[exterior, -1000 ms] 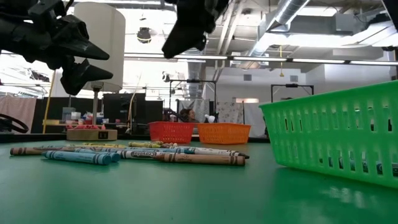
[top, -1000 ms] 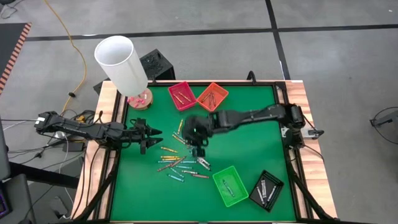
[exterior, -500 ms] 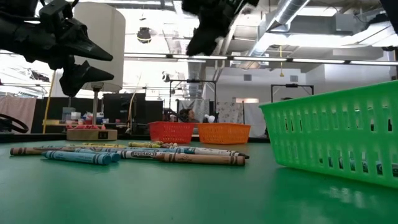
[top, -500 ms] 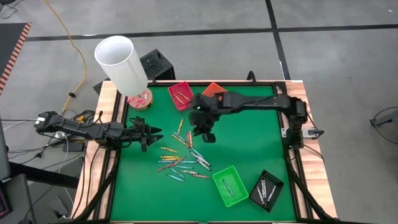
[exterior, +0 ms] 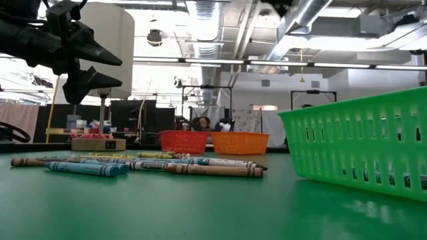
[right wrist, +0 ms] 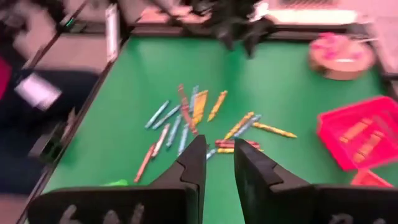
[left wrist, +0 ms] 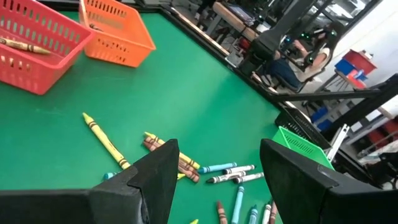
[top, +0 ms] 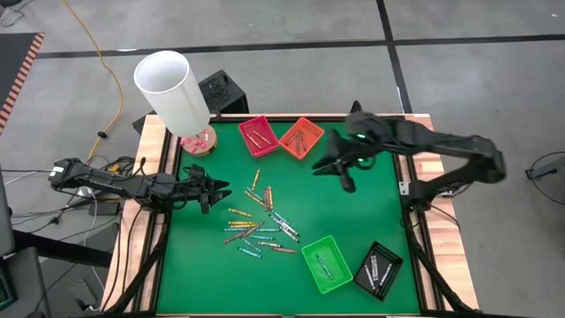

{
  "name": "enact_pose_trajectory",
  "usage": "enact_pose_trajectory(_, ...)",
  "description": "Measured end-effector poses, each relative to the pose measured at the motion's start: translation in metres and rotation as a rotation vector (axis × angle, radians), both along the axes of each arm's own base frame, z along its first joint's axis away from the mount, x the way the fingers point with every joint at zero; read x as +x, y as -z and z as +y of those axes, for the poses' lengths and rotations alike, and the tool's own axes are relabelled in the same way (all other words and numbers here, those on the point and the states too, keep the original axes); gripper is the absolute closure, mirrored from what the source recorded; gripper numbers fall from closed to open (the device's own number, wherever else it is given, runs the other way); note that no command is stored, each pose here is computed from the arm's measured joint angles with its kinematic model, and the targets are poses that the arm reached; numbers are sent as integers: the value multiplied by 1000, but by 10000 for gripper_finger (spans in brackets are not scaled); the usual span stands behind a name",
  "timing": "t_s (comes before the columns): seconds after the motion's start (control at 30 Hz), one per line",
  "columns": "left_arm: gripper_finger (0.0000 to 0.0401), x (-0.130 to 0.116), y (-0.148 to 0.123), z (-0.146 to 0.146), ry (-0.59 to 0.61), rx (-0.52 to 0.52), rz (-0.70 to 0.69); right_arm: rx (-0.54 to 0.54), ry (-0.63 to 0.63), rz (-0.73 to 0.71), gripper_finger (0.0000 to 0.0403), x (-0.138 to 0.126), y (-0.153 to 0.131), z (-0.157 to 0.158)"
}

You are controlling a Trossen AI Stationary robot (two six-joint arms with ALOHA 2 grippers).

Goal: Sort crayons
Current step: Put the light green crayon into the red bin

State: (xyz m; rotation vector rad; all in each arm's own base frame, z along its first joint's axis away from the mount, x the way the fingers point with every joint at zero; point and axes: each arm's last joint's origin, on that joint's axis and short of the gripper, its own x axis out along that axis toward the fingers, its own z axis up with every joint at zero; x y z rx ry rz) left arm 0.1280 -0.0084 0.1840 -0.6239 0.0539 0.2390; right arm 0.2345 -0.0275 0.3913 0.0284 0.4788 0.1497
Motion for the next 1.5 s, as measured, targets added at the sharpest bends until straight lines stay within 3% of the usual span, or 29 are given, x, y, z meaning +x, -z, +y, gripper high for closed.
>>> enact_pose_trajectory(0.13, 186, 0, 0, 0, -4, -1, 0, 57, 143, -250, 321, -26, 18, 1)
enact_pose_trajectory(0.3, 186, 0, 0, 1, -32, -29, -8, 106, 184, -394, 321, -34, 49, 1)
enact_pose_trajectory(0.43, 186, 0, 0, 1, -39, -36, -10, 108, 244, -392, 321, -23, 69, -2)
enact_pose_trajectory(0.73, 186, -1, 0, 2, -89, -10, -5, 113, 229, -322, 321, 28, 106, -5)
enact_pose_trajectory(1.0, 186, -1, 0, 3, -114, -9, -2, 202, 168, -548, 321, 56, 107, -8)
enact_pose_trajectory(1.07, 186, -1, 0, 3, -115, -19, -5, 210, 183, -556, 321, 60, 110, -8)
enact_pose_trajectory(1.23, 186, -1, 0, 3, -126, -21, -6, 377, 236, -511, 321, 64, 114, -13)
enact_pose_trajectory(1.4, 186, -1, 0, 3, -125, -24, -7, 302, 62, -564, 321, 49, 93, -7)
enact_pose_trajectory(1.5, 186, -1, 0, 3, -117, -42, -11, 256, 28, -572, 321, 31, 78, -4)
